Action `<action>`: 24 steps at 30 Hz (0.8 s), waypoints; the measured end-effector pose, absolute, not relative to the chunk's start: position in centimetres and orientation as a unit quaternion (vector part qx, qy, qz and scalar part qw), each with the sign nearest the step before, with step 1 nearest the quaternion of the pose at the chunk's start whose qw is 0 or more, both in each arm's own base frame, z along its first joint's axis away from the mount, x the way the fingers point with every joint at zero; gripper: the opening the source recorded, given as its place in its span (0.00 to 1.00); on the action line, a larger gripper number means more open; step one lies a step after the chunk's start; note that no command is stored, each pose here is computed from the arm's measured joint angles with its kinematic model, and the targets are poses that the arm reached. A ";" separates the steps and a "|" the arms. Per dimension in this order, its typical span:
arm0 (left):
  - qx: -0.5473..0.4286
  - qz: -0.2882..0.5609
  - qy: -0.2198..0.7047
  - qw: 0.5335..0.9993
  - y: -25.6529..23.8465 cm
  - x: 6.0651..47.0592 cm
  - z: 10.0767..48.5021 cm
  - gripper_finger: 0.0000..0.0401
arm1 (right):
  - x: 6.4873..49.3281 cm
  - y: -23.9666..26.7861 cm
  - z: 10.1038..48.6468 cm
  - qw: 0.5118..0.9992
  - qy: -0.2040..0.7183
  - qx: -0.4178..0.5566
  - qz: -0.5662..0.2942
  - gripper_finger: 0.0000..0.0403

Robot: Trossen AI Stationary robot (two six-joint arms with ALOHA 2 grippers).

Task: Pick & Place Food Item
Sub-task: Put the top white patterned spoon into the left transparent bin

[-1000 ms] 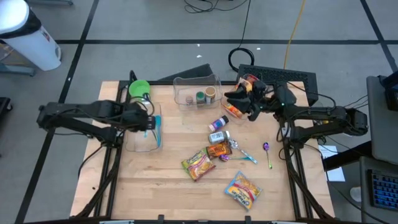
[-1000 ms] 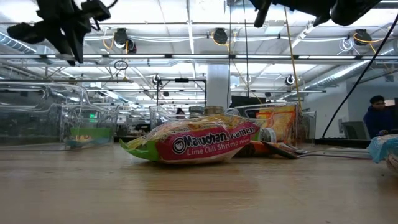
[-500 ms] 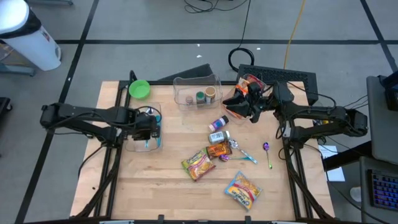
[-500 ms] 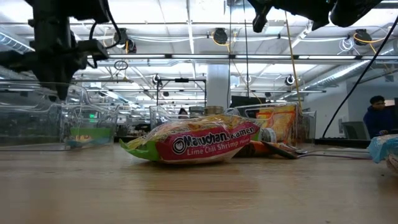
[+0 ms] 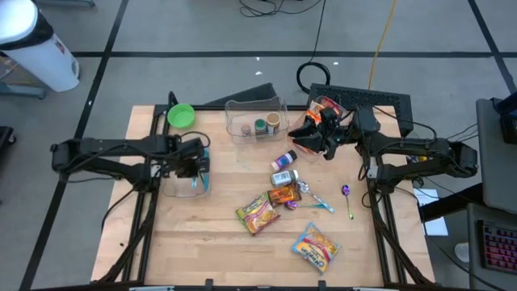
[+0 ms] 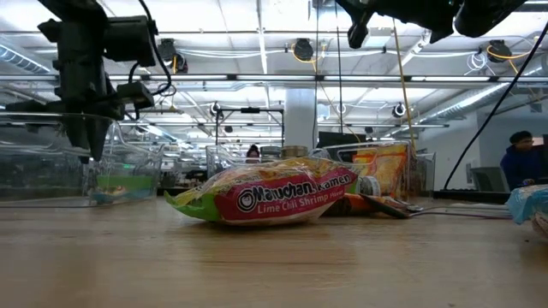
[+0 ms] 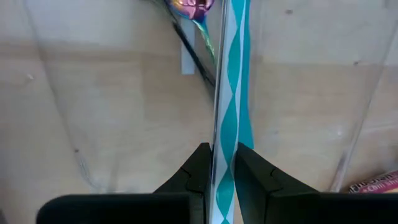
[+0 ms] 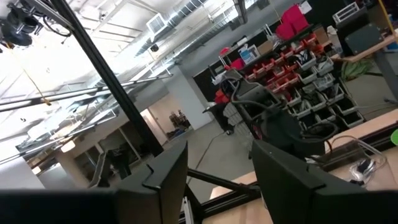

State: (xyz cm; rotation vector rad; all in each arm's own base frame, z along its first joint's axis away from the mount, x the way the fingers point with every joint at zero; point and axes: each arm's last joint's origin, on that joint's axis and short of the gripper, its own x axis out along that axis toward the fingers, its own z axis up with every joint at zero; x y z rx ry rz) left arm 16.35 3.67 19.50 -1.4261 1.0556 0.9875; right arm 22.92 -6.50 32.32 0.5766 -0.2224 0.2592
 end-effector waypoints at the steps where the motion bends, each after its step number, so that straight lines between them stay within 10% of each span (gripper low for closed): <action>1: -0.599 0.410 0.438 0.530 3.9 16.4 19.4 0.11 | 22.9 -6.5 32.3 0.944 -0.109 0.283 0.127 0.42; 24: -0.604 0.385 0.454 0.530 6.2 19.2 16.2 0.11 | 22.9 -6.5 32.3 0.943 -0.110 0.287 0.126 0.42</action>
